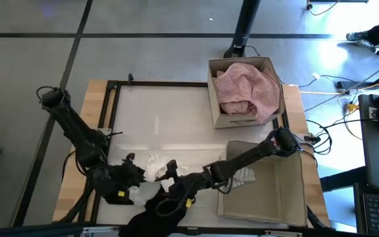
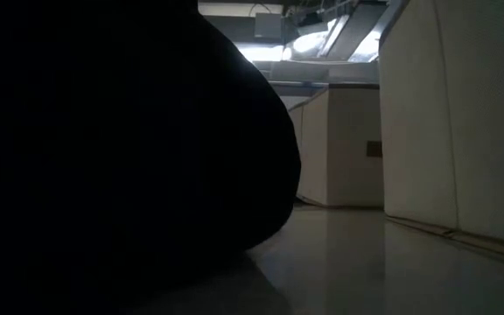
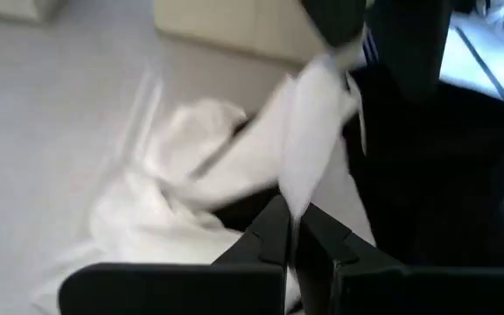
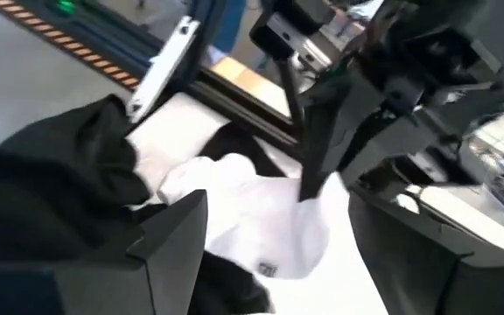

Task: Sort clothes
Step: Put the white sock into the bottom laundry organizer

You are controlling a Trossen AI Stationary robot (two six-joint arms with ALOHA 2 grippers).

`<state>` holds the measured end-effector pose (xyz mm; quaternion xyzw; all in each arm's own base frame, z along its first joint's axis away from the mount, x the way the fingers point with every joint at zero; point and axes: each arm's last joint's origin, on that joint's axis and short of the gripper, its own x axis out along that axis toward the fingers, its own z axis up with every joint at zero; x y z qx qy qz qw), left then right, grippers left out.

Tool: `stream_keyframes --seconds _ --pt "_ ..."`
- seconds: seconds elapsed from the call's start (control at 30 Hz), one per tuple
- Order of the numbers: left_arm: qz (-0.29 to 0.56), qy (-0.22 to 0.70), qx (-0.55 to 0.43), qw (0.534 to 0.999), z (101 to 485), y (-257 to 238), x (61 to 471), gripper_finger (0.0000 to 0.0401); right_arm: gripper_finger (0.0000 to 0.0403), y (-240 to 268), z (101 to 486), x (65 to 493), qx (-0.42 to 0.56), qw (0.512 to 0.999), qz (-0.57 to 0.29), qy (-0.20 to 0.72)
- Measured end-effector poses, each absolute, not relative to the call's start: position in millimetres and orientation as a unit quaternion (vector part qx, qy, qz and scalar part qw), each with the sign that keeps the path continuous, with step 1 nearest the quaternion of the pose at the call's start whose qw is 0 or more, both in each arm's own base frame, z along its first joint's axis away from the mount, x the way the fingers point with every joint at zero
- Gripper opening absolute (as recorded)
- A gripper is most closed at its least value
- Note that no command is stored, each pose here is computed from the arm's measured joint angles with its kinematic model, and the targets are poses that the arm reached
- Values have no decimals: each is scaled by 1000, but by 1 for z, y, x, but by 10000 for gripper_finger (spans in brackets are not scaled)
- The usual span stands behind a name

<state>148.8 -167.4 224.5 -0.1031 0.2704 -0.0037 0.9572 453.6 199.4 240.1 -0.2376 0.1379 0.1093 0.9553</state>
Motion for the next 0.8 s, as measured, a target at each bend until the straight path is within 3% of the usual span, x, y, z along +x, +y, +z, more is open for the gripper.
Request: stream_keyframes --seconds 0.27,0.6,0.7,0.8 --pt "-9 216 -68 974 244 -160 145 2 277 184 246 461 -207 970 37 123" --pt "-12 205 -53 977 245 -161 146 4 276 170 243 467 -193 972 33 129" --pt "3 192 -42 980 246 -160 147 4 257 170 243 467 -190 972 49 128" --pt "11 188 -39 981 247 -159 147 4 212 170 243 467 -193 971 51 128"
